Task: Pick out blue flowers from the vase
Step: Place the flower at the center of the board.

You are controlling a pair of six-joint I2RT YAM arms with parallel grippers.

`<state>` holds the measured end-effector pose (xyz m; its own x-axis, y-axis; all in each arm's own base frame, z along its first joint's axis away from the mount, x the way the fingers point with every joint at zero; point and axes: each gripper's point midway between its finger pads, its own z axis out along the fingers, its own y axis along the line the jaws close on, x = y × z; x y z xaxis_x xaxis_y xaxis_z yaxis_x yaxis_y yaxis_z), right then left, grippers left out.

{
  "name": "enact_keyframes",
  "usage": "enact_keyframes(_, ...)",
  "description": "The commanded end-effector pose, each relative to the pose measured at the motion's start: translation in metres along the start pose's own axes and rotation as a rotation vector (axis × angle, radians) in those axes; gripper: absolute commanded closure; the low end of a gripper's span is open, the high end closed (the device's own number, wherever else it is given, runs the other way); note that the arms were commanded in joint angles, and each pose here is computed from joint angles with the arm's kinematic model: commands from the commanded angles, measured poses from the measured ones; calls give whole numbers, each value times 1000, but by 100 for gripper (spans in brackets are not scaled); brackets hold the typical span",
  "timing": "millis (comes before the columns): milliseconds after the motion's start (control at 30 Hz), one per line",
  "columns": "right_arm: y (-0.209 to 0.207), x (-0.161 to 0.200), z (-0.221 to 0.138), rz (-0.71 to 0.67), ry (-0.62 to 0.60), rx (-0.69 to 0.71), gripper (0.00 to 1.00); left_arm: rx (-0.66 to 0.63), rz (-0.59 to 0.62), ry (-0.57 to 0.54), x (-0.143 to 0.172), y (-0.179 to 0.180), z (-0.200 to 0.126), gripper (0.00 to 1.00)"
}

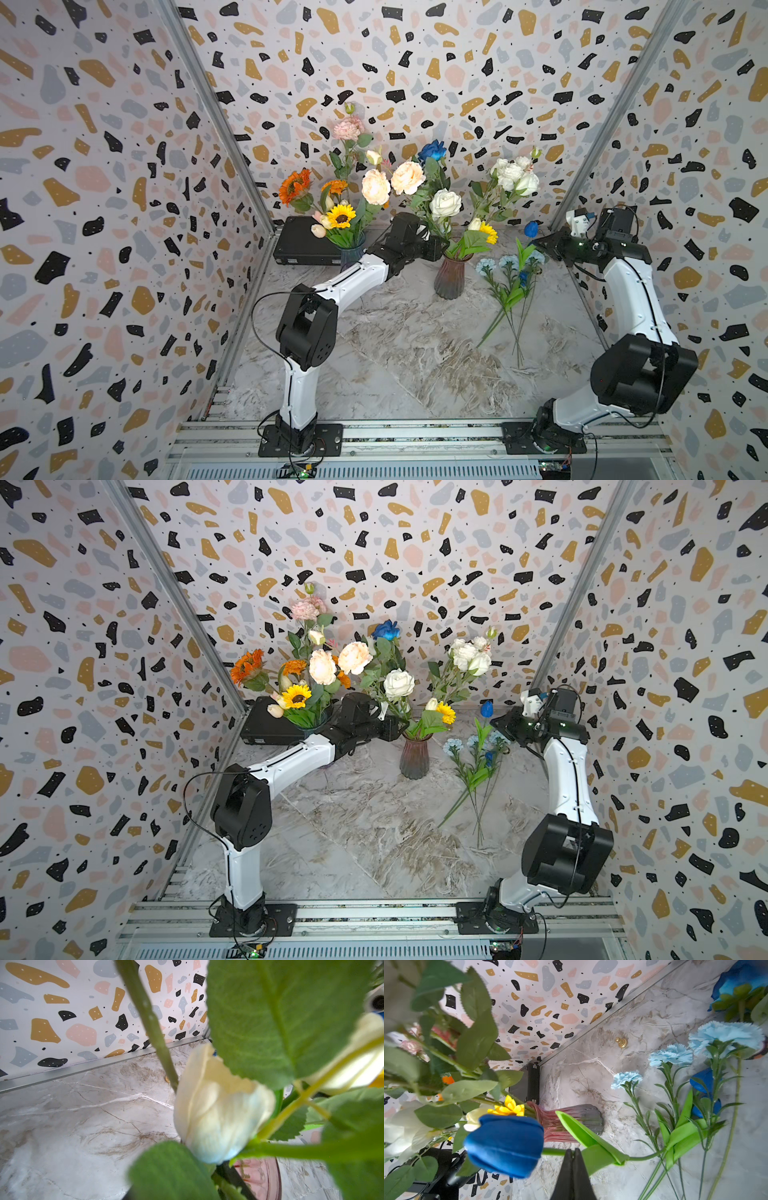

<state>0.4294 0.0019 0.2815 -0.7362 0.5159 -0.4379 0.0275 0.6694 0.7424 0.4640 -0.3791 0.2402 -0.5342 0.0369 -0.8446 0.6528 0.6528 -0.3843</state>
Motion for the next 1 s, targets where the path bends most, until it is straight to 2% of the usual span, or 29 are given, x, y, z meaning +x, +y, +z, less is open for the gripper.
enact_keyframes(0,-5,-11,9,0,8,-9,100,10,17,-28,-8,1,0,56)
enact_keyframes(233,-26,-25,32,12,40,23,100,8,20,-20,-5,2,1,56)
enact_keyframes(333,-23,-30,32,-1,38,15,100,6,19,-18,-4,3,1,56)
enact_keyframes(600,26,-26,-15,-95,-33,-15,100,-1,22,-15,-3,5,3,57)
enact_keyframes(767,46,-5,-43,-125,-59,-20,100,2,23,-18,-4,4,2,57)
enact_keyframes(867,58,12,-62,-146,-71,-15,100,7,25,-17,-5,3,2,64)
enact_keyframes(967,67,31,-81,-166,-74,-4,100,16,26,-17,-5,1,3,65)
